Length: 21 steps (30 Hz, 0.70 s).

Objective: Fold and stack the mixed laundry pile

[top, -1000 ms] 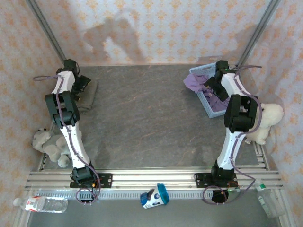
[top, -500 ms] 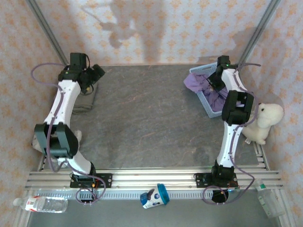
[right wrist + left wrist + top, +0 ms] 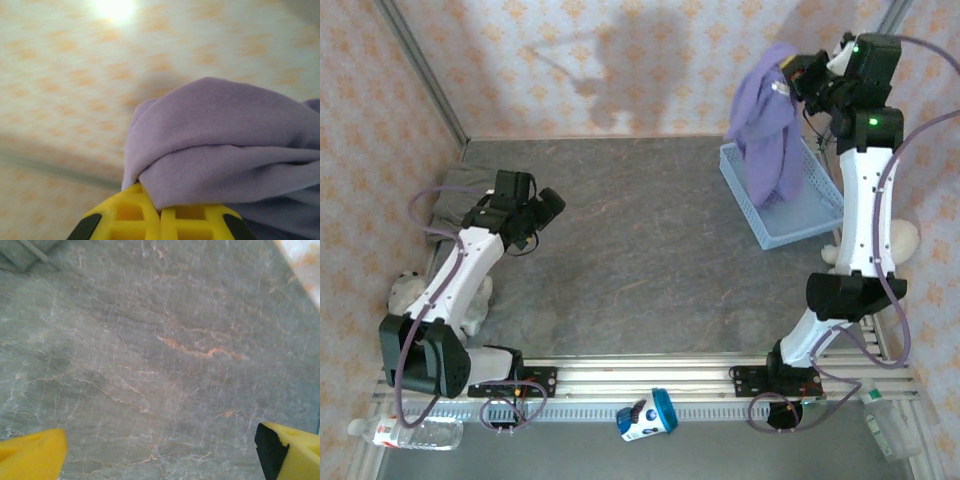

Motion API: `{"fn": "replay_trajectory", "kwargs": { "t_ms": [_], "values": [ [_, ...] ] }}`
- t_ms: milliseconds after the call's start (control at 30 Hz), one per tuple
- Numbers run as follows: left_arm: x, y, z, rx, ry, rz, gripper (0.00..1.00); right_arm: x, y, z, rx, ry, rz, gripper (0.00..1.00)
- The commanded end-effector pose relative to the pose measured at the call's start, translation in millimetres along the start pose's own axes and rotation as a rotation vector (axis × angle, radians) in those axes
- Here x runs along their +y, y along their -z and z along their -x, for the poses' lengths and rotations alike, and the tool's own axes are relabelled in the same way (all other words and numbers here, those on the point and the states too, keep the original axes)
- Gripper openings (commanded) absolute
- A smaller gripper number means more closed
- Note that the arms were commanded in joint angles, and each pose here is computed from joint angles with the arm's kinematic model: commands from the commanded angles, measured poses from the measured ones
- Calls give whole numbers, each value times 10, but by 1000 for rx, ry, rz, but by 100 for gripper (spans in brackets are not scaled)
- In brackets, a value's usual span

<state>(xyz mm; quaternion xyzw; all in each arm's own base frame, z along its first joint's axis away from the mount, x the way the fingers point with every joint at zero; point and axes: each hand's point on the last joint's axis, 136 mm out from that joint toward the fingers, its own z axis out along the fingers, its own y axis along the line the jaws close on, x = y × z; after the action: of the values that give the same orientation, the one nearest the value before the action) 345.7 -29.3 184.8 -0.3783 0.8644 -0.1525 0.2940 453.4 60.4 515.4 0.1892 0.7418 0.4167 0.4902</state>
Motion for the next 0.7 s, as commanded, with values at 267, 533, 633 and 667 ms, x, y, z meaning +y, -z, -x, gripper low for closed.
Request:
{"fn": "replay_trajectory", "kwargs": {
  "t_ms": [267,533,633,667],
  "values": [
    [288,298,90,-126,65,70,98,1172,255,-1332,332,45,317,0],
    [364,326,-33,-111,79,39,98,-756,-720,-2345,524,-19,-198,80],
    [250,298,-162,-56,30,-19,98,-1415,-718,-2728,647,23,-409,83],
    [211,264,-239,-26,8,-35,98,-1507,-674,-2824,663,28,-431,83]
  ]
}}
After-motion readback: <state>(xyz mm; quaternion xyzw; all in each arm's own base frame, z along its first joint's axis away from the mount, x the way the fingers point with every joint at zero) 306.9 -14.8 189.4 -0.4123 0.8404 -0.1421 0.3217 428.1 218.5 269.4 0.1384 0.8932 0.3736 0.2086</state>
